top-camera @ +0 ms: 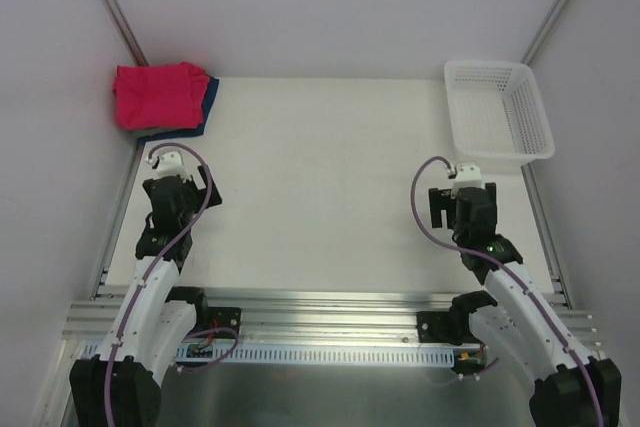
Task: Fold and stack the t-shirts
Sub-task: Put the neatly folded tshirt into the corner of the board with the left arm
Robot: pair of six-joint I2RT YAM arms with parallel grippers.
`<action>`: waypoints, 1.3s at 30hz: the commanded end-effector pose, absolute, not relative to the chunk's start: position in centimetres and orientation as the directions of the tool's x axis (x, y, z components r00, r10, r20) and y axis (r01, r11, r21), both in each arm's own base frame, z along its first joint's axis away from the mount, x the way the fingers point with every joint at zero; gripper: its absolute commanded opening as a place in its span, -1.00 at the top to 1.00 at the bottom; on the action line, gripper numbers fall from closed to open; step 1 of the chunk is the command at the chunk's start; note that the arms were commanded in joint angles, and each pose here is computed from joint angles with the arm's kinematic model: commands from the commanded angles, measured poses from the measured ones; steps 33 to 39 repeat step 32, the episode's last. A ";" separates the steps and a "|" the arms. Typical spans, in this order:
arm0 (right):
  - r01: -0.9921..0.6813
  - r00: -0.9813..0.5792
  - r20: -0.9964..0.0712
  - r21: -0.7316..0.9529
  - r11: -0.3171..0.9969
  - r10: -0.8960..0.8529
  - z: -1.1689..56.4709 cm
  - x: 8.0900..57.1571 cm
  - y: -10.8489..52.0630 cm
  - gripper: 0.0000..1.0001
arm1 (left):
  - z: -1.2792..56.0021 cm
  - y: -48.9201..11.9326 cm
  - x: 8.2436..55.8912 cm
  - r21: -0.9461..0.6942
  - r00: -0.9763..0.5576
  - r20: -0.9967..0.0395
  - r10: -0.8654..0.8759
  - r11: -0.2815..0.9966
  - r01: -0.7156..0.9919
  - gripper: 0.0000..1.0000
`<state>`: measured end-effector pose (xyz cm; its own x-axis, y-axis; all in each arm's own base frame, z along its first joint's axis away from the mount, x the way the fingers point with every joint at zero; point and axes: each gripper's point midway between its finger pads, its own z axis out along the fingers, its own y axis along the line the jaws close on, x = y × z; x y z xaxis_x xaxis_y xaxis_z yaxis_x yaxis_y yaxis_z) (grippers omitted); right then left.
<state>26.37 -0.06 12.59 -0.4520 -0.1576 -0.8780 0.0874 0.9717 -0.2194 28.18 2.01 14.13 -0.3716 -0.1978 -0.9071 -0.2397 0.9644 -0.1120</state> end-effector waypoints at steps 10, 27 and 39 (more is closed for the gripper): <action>-0.099 -0.567 -0.813 -0.088 0.991 -0.129 22.6 28.9 4.2 -0.93 | 22.0 2.1 31.9 -0.198 -0.111 -0.968 -0.225 0.957 -0.212 -0.98; -0.071 -0.730 -0.674 -0.092 0.993 -0.115 27.5 29.0 4.1 -0.93 | 25.2 1.8 33.3 -0.239 -0.048 -0.967 -0.252 0.952 -0.192 -0.98; -0.047 -0.738 -0.660 -0.156 0.987 -0.140 25.9 29.3 2.9 -0.93 | 24.8 1.9 33.3 -0.235 -0.054 -0.967 -0.250 0.951 -0.199 -0.98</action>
